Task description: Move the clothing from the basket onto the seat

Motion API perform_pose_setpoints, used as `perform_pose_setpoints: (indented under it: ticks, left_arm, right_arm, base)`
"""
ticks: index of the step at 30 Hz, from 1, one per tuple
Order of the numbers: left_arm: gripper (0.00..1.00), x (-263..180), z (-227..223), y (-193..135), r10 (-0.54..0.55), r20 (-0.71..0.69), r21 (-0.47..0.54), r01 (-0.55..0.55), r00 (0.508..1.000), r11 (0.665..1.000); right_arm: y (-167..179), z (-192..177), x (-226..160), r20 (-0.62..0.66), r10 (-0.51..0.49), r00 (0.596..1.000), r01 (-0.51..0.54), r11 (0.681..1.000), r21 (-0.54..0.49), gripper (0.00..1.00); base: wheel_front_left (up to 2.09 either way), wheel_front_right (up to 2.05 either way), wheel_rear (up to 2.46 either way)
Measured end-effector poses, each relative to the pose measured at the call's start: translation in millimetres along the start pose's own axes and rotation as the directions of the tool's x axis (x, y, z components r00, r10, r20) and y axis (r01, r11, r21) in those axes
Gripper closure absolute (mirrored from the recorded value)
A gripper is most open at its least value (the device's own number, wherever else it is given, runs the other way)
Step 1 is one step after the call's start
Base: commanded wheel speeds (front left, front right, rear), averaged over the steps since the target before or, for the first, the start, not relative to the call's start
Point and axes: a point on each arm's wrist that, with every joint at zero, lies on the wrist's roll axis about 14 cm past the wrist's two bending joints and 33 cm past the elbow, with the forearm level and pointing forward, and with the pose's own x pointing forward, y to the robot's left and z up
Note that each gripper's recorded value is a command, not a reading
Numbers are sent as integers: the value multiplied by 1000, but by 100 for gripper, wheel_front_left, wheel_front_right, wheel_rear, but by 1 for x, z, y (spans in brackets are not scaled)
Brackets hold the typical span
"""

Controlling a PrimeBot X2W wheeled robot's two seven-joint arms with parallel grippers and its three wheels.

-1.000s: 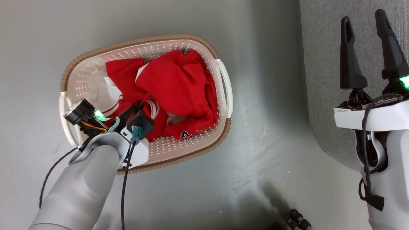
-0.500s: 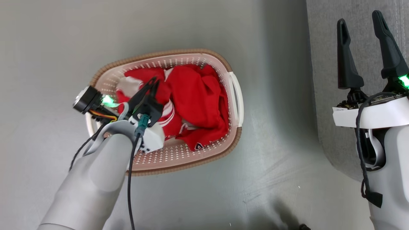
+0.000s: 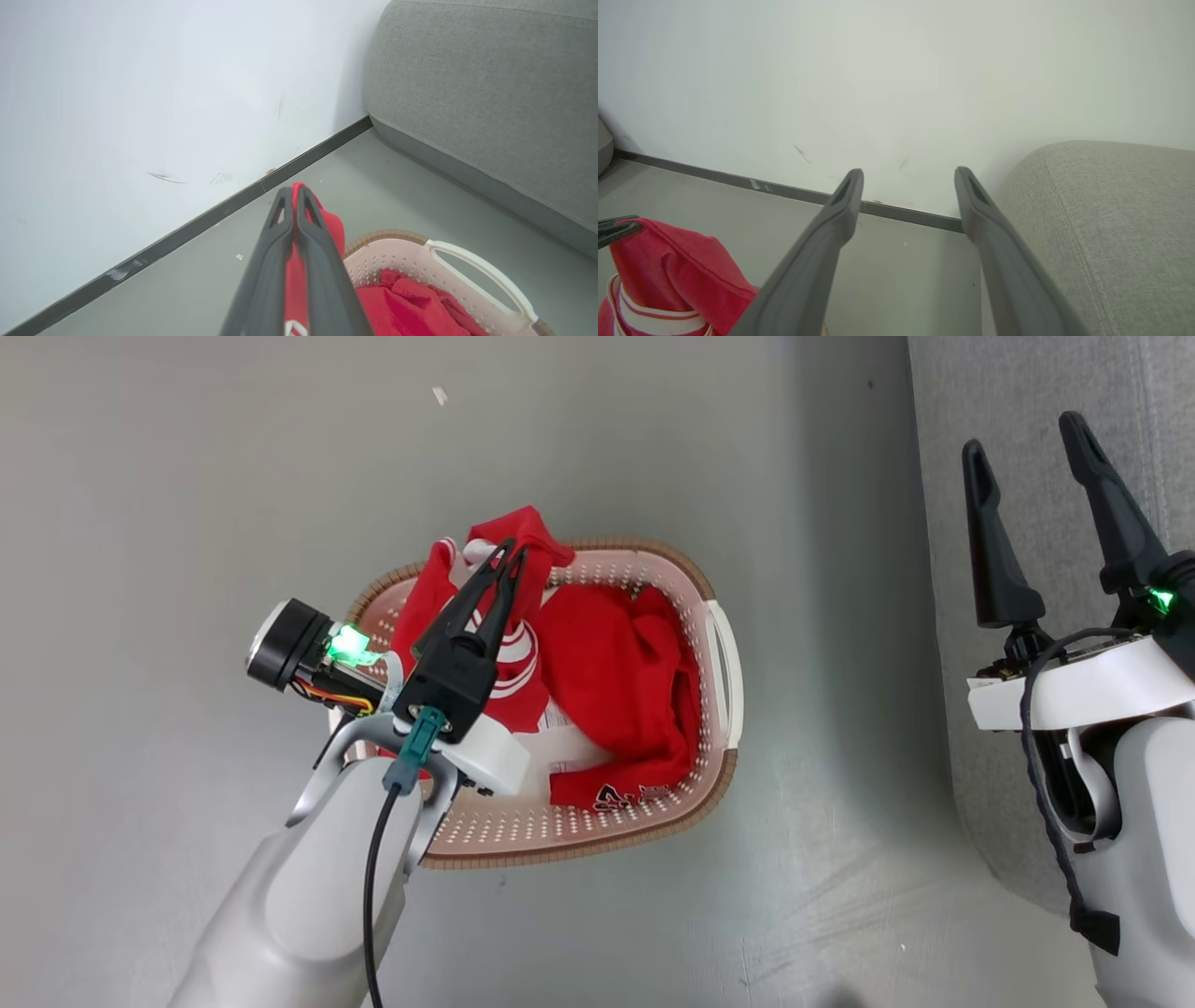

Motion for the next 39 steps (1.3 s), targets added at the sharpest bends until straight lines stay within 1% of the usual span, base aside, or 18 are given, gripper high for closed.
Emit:
perform_pose_setpoints:
  ticks: [6, 10, 17, 19, 22, 25, 30, 33, 39]
  left_arm:
    - [100, -12, 47, 8, 37, 110, -22, -34, 993, 999]
    - [100, -21, 82, 12, 36, 192, -7, -36, 981, 999]
    - [100, -43, 129, 23, 32, 293, 14, -38, 955, 999]
    - [100, -49, 145, 26, 31, 328, 20, -40, 944, 999]
    - [100, -59, 166, 31, 19, 370, 58, -44, 929, 997]
    - [100, -70, 186, 34, 8, 411, 85, -46, 912, 995]
    - [100, -86, 215, 37, 1, 464, 124, -66, 886, 990]
    - [100, -100, 226, 32, -24, 480, 150, -56, 877, 987]
    - [100, -120, 258, 20, -67, 544, 196, -49, 836, 979]
  right_arm:
    - [15, 18, -3, 30, 49, 998, -49, 999, 4, 0]
    - [28, 27, -8, 38, 91, 995, -91, 996, 6, 0]
    - [54, 52, -21, 76, 185, 980, -185, 983, -1, 0]
    - [63, 55, -28, 73, 218, 973, -218, 976, -9, 0]
    - [74, 59, -39, 66, 266, 962, -265, 964, -24, 0]
    - [84, 67, -48, 77, 300, 951, -300, 954, -16, 0]
    - [102, 81, -65, 95, 370, 924, -369, 929, -31, 0]
    - [114, 91, -79, 104, 418, 902, -415, 908, -51, 0]
    - [122, 98, -95, 105, 455, 884, -453, 890, -47, 0]
  base:
    - [0, 0, 0]
    - [0, 0, 0]
    - [0, 0, 0]
    - [0, 0, 0]
    - [0, 0, 0]
    - [0, 0, 0]
    - [0, 0, 0]
    - [0, 0, 0]
    - [0, 0, 0]
